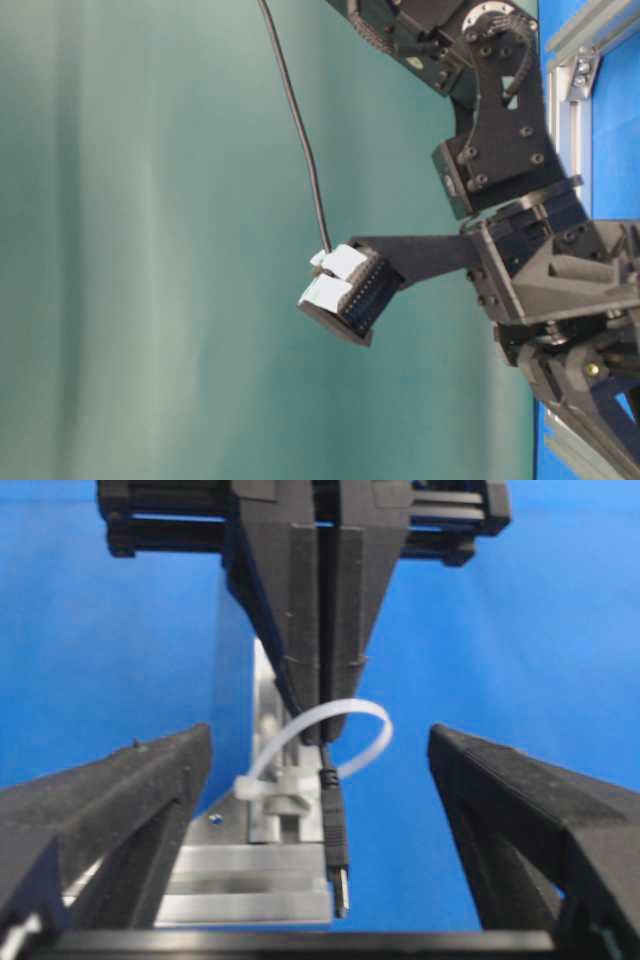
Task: Insert the wire through the string loop located on the left side.
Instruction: 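Move the left gripper right toward the protruding cable plug, then close the left gripper on the cable plug past the loop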
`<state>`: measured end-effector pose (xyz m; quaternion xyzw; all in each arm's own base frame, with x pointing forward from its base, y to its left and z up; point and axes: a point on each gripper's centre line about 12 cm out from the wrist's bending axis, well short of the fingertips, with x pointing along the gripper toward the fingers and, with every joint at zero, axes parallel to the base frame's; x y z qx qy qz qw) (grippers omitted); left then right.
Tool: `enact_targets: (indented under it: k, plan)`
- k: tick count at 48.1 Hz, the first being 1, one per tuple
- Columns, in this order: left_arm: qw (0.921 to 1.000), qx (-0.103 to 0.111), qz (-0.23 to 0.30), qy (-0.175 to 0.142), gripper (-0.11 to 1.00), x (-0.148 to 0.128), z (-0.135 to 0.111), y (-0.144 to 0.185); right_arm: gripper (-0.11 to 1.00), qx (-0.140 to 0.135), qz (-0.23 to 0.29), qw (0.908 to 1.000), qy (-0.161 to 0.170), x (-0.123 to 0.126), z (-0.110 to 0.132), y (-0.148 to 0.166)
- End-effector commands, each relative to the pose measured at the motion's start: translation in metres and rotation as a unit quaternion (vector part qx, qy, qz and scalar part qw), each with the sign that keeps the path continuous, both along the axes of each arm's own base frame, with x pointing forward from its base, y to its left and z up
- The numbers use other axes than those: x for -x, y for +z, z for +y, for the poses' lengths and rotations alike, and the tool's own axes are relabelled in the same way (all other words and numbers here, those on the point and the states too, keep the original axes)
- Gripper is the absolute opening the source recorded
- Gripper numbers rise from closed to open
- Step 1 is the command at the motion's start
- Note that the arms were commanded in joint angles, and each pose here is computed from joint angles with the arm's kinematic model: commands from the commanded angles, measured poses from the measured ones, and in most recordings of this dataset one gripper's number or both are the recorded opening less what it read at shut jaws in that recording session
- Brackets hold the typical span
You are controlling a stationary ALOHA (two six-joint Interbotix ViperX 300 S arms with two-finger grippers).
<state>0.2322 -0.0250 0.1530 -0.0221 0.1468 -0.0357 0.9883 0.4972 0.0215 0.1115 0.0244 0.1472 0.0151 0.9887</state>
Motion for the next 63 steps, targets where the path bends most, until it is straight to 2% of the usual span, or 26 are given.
enact_targets:
  k: [1,14,19,57,61,63]
  plan:
    - [1.0000,0.001,-0.005,-0.002,0.91,-0.007,-0.002,0.004,0.00,-0.003,-0.021,0.9998,-0.003,-0.004,-0.002,0.017]
    - [0.9971,-0.009,0.075,-0.001,0.91,-0.033,-0.005,-0.034,0.00,-0.003,-0.024,0.9997,-0.003,-0.004,-0.002,0.017]
    - [0.9960,-0.012,0.089,-0.002,0.90,-0.037,-0.006,-0.042,0.00,-0.003,-0.022,0.9997,-0.003,-0.004,-0.002,0.017]
    - [0.9960,-0.011,0.089,-0.001,0.90,-0.036,-0.005,-0.042,0.00,-0.003,-0.024,0.9997,-0.003,-0.005,-0.002,0.018]
    - [0.9959,-0.011,0.090,-0.001,0.88,-0.036,-0.005,-0.042,0.00,-0.003,-0.024,0.9997,-0.003,-0.005,-0.002,0.018]
    - [0.9960,-0.012,0.089,-0.002,0.82,-0.036,-0.005,-0.042,0.00,-0.003,-0.023,0.9997,-0.003,-0.005,-0.002,0.018]
